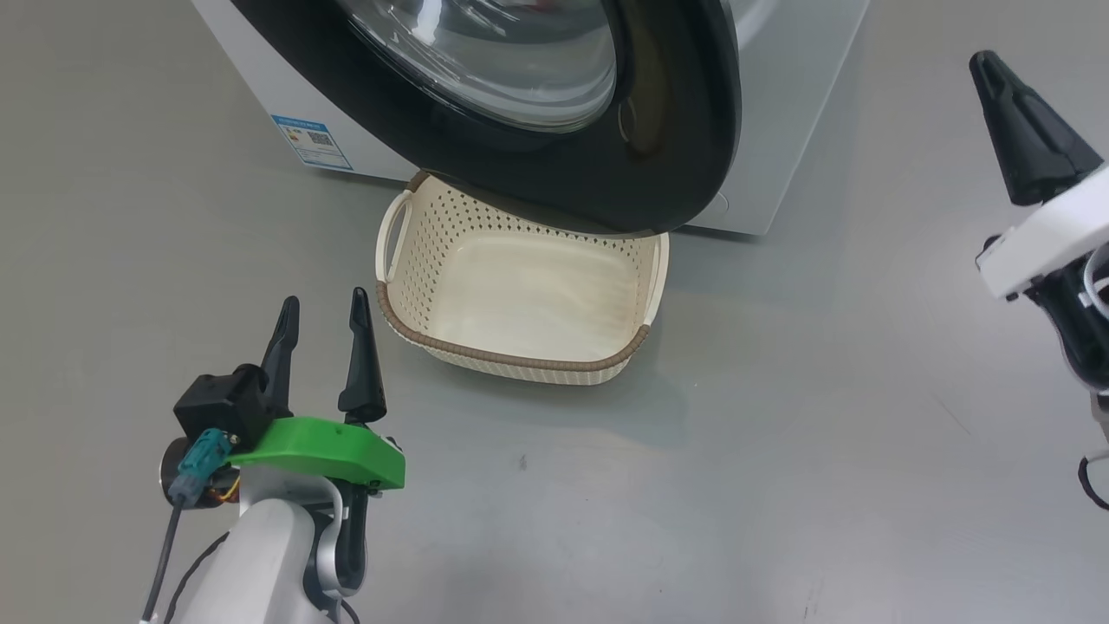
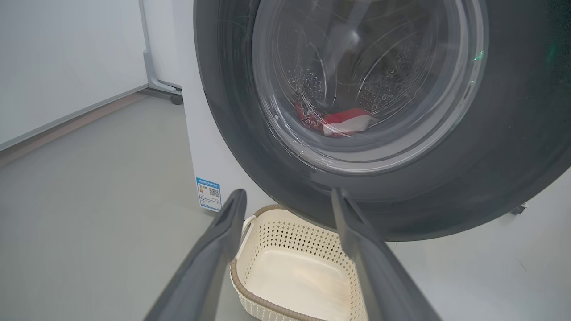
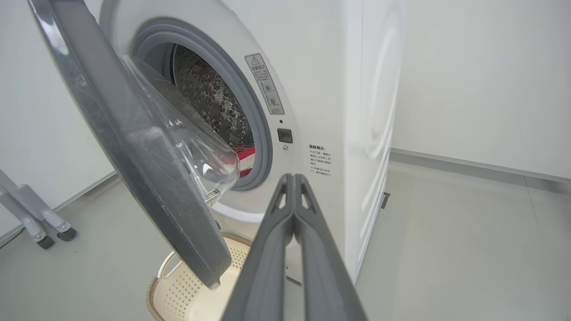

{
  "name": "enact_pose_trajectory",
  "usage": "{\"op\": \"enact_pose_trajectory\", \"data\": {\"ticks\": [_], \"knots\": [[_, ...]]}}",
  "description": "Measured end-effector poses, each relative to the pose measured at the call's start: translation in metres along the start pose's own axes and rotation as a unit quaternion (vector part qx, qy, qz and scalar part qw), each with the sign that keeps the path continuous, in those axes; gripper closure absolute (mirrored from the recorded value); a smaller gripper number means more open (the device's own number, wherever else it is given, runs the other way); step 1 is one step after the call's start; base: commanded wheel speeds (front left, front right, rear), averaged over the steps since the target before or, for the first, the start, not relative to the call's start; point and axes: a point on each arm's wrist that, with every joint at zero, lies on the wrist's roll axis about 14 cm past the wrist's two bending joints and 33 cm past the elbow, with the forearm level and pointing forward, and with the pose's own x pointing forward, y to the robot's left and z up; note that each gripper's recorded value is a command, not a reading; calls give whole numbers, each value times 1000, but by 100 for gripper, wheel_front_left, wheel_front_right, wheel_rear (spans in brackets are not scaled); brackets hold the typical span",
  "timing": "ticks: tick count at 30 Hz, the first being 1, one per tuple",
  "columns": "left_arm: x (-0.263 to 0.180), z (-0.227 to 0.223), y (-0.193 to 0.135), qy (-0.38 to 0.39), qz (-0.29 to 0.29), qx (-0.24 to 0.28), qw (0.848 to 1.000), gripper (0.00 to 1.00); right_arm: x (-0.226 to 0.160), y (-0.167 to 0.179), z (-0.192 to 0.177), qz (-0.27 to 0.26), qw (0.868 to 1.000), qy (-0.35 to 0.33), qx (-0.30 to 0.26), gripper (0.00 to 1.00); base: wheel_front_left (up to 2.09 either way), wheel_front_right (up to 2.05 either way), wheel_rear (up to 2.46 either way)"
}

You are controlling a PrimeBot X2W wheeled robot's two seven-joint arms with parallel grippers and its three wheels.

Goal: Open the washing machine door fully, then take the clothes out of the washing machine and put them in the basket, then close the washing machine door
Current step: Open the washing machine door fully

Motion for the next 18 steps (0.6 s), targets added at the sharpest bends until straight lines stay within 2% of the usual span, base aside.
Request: {"op": "enact_pose_trajectory", "data": {"ticks": [3, 8, 17, 18], "knots": [[-2, 0, -2, 0, -2, -1, 1000, 0, -12, -1, -5, -8, 999, -13, -28, 100, 0, 0, 0], [-7, 1, -2, -1, -3, -1, 1000, 0, -33, -8, -12, -37, 998, -37, -40, 100, 0, 0, 0], [-14, 3, -3, -4, -6, 4, 1000, 0, -63, -11, -41, -87, 995, -40, -12, 100, 0, 0, 0], [-14, 3, -3, -4, -6, 4, 1000, 0, -66, -11, -43, -89, 995, -39, -16, 57, 0, 0, 0]]}}
